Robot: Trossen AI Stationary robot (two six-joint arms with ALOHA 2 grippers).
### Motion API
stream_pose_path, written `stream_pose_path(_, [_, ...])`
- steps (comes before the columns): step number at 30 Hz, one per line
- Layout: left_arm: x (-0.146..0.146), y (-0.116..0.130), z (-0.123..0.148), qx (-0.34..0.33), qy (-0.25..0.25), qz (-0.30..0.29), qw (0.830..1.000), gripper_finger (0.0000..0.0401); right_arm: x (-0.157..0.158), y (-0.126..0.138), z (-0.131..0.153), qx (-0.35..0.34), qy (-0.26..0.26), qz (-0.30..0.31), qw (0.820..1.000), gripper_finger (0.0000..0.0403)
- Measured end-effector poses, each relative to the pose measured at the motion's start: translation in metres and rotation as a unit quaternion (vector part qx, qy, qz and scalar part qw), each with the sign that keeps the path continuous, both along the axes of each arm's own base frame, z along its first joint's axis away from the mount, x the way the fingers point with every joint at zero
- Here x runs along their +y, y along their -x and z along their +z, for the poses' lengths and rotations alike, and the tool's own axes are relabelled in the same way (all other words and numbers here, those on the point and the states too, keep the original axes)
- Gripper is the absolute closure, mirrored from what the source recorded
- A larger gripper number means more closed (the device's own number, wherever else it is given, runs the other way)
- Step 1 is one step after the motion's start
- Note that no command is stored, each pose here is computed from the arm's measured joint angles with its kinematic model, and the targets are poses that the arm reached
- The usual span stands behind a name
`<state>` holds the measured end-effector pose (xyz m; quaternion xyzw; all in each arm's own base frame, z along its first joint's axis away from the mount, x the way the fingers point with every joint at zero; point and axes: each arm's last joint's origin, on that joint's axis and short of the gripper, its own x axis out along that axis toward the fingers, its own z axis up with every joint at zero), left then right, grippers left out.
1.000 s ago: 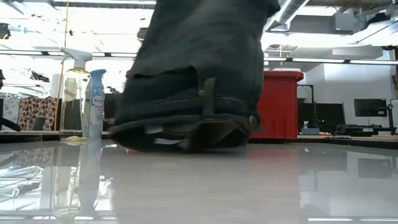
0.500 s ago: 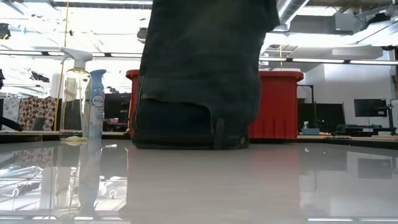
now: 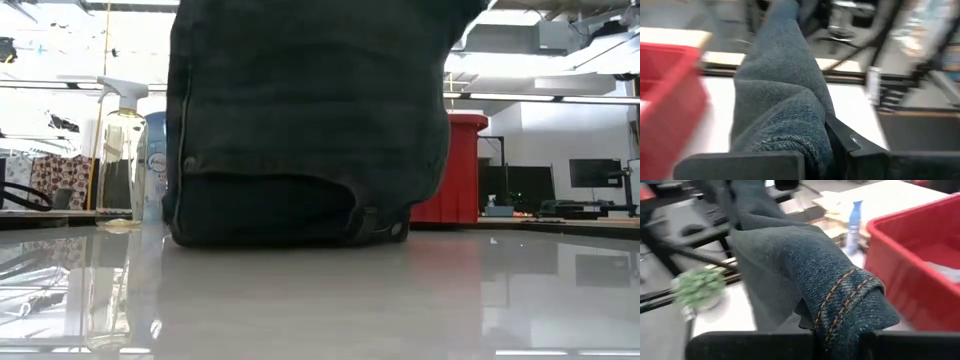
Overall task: Fold Laundry from Bin
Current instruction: Fold the blue pants from the red laundry bin
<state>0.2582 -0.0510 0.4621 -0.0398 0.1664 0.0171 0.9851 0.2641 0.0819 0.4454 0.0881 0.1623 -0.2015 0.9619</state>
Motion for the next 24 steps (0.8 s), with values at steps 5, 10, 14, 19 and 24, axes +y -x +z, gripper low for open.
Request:
stream_pose_path(5, [0.042, -0.004, 0.000, 0.010, -0.096, 0.057, 0.994, 0.0382, -0.042, -0.008, 0.000, 0.023, 0.041, -0.055, 0.997, 0.0374])
stream_pose_path(10, [0.096, -0.002, 0.010, 0.002, -0.214, 0.124, 0.969, 0.0385, -0.092, -0.014, 0.011, 0.009, 0.099, -0.118, 0.988, 0.0374])
stream_pose_path(14, [0.123, 0.008, 0.031, -0.030, -0.277, 0.129, 0.952, 0.0385, -0.115, -0.011, 0.031, -0.048, 0.130, -0.136, 0.981, 0.0374])
stream_pose_path(19, [0.122, 0.022, 0.048, -0.037, -0.276, 0.093, 0.956, 0.0385, -0.112, -0.006, 0.049, -0.085, 0.126, -0.101, 0.983, 0.0374])
stream_pose_path(24, [0.095, 0.026, 0.035, 0.033, -0.202, 0.004, 0.979, 0.0385, -0.077, -0.006, 0.034, -0.038, 0.079, -0.042, 0.995, 0.0374])
